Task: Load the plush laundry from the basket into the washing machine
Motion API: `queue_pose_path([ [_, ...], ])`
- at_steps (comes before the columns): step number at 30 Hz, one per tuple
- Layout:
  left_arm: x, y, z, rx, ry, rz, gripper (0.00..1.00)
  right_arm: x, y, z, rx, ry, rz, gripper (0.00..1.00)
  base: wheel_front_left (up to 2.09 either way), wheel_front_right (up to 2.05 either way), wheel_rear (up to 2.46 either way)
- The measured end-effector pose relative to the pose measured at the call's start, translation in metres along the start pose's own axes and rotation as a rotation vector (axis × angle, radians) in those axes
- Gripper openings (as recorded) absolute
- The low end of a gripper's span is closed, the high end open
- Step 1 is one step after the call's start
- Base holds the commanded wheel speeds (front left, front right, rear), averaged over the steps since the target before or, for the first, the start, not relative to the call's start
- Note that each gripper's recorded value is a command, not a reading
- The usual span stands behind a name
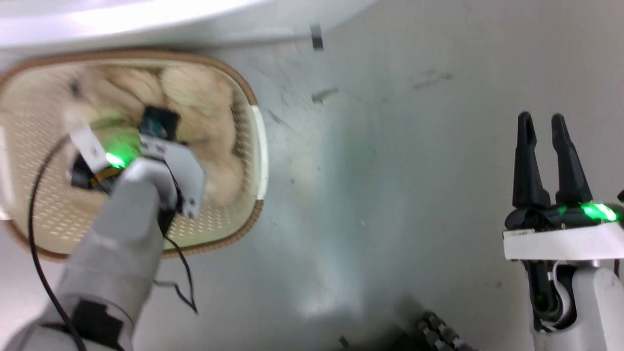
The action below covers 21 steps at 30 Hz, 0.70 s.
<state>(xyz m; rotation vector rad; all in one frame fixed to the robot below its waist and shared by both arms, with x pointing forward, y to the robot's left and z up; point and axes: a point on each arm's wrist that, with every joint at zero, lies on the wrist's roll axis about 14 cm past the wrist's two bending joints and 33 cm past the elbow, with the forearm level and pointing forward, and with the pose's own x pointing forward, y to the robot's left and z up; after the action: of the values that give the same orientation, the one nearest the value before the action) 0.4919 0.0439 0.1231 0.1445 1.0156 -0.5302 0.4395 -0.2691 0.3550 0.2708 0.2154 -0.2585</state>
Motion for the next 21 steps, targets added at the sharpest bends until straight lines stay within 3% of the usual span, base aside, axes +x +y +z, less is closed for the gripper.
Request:
queue_pose_path([
  [12, -0.114, -0.003, 0.042, -0.075, -0.303, 0.085, 0.00, -0.045, 0.025, 0.059, -0.030, -0.128, 0.080, 1.00, 0.00, 0.00, 0.00],
  [18, -0.185, -0.004, 0.086, -0.103, -0.554, 0.117, 0.00, -0.070, 0.043, 0.081, -0.013, -0.186, 0.137, 1.00, 0.00, 0.00, 0.00],
  [21, -0.220, -0.002, 0.084, -0.143, -0.640, 0.148, 0.00, -0.082, 0.052, 0.087, -0.008, -0.205, 0.171, 1.00, 0.00, 0.00, 0.00],
])
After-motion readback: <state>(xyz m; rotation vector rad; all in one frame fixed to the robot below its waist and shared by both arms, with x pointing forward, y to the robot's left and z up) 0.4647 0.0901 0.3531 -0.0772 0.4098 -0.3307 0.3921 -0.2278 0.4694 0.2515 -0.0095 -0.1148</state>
